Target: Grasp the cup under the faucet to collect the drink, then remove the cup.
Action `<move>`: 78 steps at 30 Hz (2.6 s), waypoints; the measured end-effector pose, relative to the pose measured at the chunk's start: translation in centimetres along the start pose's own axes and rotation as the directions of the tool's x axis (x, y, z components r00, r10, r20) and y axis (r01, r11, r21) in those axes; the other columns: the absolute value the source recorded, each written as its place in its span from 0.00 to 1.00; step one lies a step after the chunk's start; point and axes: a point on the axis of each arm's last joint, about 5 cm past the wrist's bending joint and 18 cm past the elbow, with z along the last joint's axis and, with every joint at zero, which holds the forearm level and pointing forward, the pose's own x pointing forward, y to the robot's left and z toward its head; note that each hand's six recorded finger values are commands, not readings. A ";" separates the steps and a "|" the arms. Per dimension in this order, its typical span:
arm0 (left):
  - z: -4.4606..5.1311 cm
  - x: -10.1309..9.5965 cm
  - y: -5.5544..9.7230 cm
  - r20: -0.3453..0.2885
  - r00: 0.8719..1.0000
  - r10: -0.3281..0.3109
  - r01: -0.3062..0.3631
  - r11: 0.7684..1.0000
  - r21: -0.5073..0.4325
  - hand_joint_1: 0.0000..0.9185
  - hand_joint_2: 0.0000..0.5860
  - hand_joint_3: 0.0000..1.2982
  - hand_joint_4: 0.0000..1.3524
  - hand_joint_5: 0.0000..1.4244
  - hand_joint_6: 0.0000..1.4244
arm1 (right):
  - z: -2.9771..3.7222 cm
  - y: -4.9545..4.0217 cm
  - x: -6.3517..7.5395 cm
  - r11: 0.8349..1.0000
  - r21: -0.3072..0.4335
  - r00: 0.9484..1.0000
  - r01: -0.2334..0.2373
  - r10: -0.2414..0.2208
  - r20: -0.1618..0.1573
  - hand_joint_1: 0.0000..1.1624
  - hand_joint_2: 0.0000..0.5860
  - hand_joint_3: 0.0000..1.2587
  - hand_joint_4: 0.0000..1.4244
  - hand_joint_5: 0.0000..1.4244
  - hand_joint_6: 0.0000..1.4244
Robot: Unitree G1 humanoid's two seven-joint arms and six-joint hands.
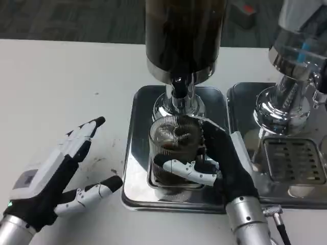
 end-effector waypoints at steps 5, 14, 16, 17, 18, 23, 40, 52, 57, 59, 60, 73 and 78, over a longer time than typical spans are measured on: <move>-0.09 0.2 0.1 -0.004 1.000 -0.002 0.002 1.000 -0.007 0.00 0.22 0.00 0.00 0.00 0.00 | -0.02 -0.05 -0.2 1.000 0.000 1.000 0.012 -0.012 -0.001 0.89 0.48 0.33 0.32 0.41 0.57; -0.17 0.4 0.0 -0.008 0.999 -0.033 0.033 0.999 -0.023 0.00 0.23 0.00 0.00 0.00 0.00 | -0.03 -0.27 -0.8 0.999 -0.004 0.999 0.053 -0.053 0.000 0.88 0.48 0.33 0.34 0.43 0.62; -0.16 0.6 -0.1 -0.006 0.999 -0.038 0.038 0.999 -0.023 0.00 0.23 0.00 0.00 0.00 0.00 | -0.03 -0.27 -0.9 0.998 -0.009 0.998 0.057 -0.057 0.001 0.88 0.48 0.33 0.34 0.43 0.62; -0.13 0.8 0.0 -0.002 0.999 -0.041 0.041 0.999 -0.021 0.00 0.23 0.00 0.00 0.00 0.00 | -0.04 -0.28 -1.0 0.998 -0.010 0.998 0.062 -0.062 0.000 0.88 0.48 0.32 0.34 0.44 0.62; -0.11 0.9 0.0 -0.002 0.999 -0.042 0.042 0.999 -0.020 0.00 0.23 0.00 0.00 0.00 0.00 | -0.05 -0.29 -1.0 0.998 -0.009 0.998 0.064 -0.064 0.000 0.88 0.48 0.32 0.34 0.44 0.62; -0.12 1.1 -0.1 -0.017 0.998 -0.057 0.057 0.998 -0.014 0.00 0.23 0.00 0.00 0.00 0.00 | -0.09 -0.46 -1.5 0.996 -0.007 0.996 0.087 -0.087 -0.004 0.87 0.48 0.33 0.34 0.45 0.64; -0.12 1.2 -0.1 -0.015 0.998 -0.069 0.068 0.998 -0.005 0.00 0.24 0.00 0.00 0.00 0.00 | 0.72 -0.71 -2.3 0.992 -0.027 0.992 0.120 -0.119 0.044 0.89 0.43 0.33 0.38 0.53 0.68; -0.03 1.3 0.3 -0.004 0.996 -0.091 0.091 0.995 0.042 0.00 0.20 0.00 0.00 0.00 0.00 | 1.45 -1.23 -3.1 0.987 -0.120 0.992 0.105 -0.094 0.089 0.90 0.41 0.34 0.39 0.55 0.70; 0.22 1.4 0.4 0.012 0.996 -0.086 0.085 0.995 0.049 0.00 0.20 0.00 0.00 0.00 0.00 | 0.91 -1.43 -3.8 0.988 -0.131 0.995 0.087 -0.081 0.052 0.90 0.41 0.34 0.39 0.55 0.70; 0.24 1.4 0.4 0.014 0.996 -0.088 0.087 0.995 0.054 0.00 0.20 0.00 0.00 0.00 0.00 | 0.76 -1.54 -4.0 0.987 -0.136 0.996 0.084 -0.078 0.044 0.90 0.40 0.34 0.39 0.55 0.71; 0.24 1.4 0.4 0.014 0.996 -0.090 0.090 0.994 0.060 0.00 0.20 0.00 0.00 0.00 0.00 | 0.73 -1.56 -4.1 0.987 -0.136 0.996 0.084 -0.079 0.041 0.90 0.40 0.34 0.39 0.55 0.72; 0.45 -0.6 1.1 0.016 0.993 -0.119 0.114 0.979 0.167 0.00 0.16 0.00 0.00 0.00 0.00 | 1.54 -1.49 -5.7 0.989 -0.112 0.995 0.093 -0.087 0.057 0.90 0.39 0.34 0.41 0.57 0.73; 0.37 -1.7 1.0 0.005 0.992 -0.124 0.120 0.974 0.193 0.00 0.16 0.00 0.00 0.00 0.00 | 1.97 -1.72 -6.3 0.989 -0.103 0.993 0.104 -0.097 0.068 0.90 0.39 0.34 0.41 0.57 0.73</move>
